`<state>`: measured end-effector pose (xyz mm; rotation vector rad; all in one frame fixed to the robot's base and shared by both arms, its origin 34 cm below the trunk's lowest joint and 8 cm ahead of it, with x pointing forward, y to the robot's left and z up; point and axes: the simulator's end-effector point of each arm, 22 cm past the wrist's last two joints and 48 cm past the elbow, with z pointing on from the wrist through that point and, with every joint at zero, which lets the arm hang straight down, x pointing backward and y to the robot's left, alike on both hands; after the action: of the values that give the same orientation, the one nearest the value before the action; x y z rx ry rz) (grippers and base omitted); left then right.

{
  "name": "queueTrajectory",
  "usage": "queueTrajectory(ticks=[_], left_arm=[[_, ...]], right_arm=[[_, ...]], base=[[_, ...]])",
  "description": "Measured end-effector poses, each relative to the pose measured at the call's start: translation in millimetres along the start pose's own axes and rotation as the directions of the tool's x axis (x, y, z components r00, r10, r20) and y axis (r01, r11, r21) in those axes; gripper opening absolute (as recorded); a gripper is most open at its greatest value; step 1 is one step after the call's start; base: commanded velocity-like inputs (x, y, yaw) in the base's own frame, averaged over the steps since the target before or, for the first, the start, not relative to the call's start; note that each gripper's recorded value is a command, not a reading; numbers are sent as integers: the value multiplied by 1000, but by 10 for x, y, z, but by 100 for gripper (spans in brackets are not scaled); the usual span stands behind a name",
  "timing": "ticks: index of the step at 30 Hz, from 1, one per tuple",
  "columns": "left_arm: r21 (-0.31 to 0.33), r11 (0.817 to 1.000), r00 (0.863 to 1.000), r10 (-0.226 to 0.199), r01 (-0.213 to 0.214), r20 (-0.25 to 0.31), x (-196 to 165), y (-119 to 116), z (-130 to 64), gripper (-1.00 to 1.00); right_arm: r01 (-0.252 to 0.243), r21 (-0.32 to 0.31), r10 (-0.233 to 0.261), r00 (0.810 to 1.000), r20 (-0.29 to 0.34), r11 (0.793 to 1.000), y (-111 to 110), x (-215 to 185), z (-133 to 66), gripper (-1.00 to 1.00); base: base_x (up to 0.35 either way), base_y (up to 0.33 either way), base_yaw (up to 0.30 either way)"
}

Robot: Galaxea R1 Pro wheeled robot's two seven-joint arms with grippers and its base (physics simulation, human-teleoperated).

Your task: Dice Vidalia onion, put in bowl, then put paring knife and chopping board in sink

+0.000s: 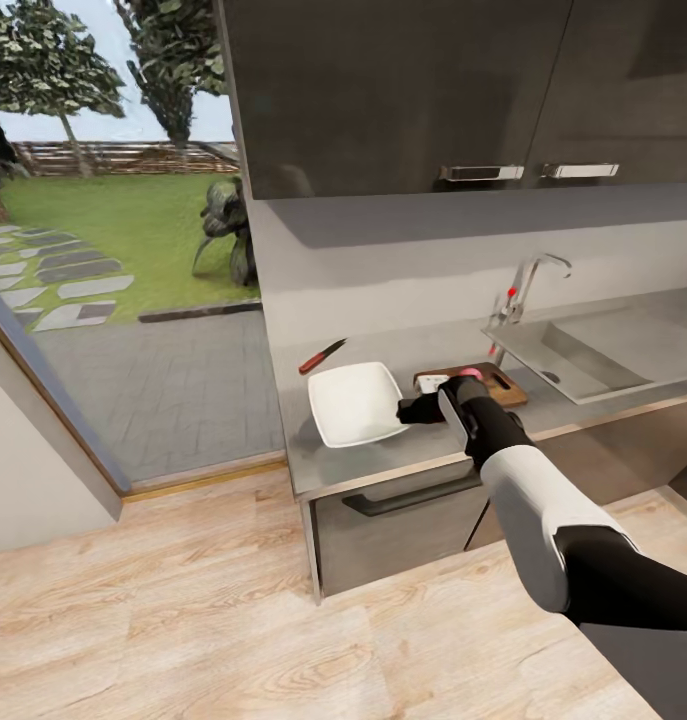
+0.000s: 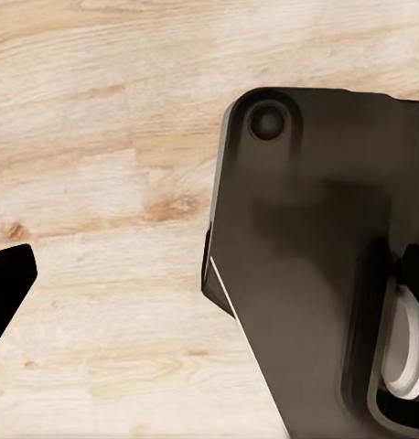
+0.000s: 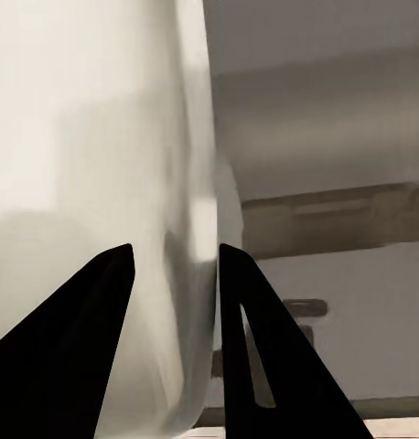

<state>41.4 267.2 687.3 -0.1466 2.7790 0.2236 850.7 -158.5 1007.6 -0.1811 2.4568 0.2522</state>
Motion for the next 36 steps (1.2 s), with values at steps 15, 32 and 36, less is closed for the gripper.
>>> queueTrajectory(ticks=[15, 32, 36], left_arm=[[0, 1000, 1000, 0, 0, -4, 11, 1, -3, 100], [0, 1000, 1000, 0, 0, -4, 13, 2, -4, 100], [0, 1000, 1000, 0, 0, -3, 9, 1, -2, 100]], right_arm=[[1, 13, -1, 1000, 2, 1000, 60, -53, -37, -100], [-5, 19, 5, 1000, 1, 1000, -27, -51, -50, -100], [-3, 19, 3, 1000, 1, 1000, -18, -51, -49, -100]], base=[[0, 0, 0], [0, 0, 0], [1, 0, 0]])
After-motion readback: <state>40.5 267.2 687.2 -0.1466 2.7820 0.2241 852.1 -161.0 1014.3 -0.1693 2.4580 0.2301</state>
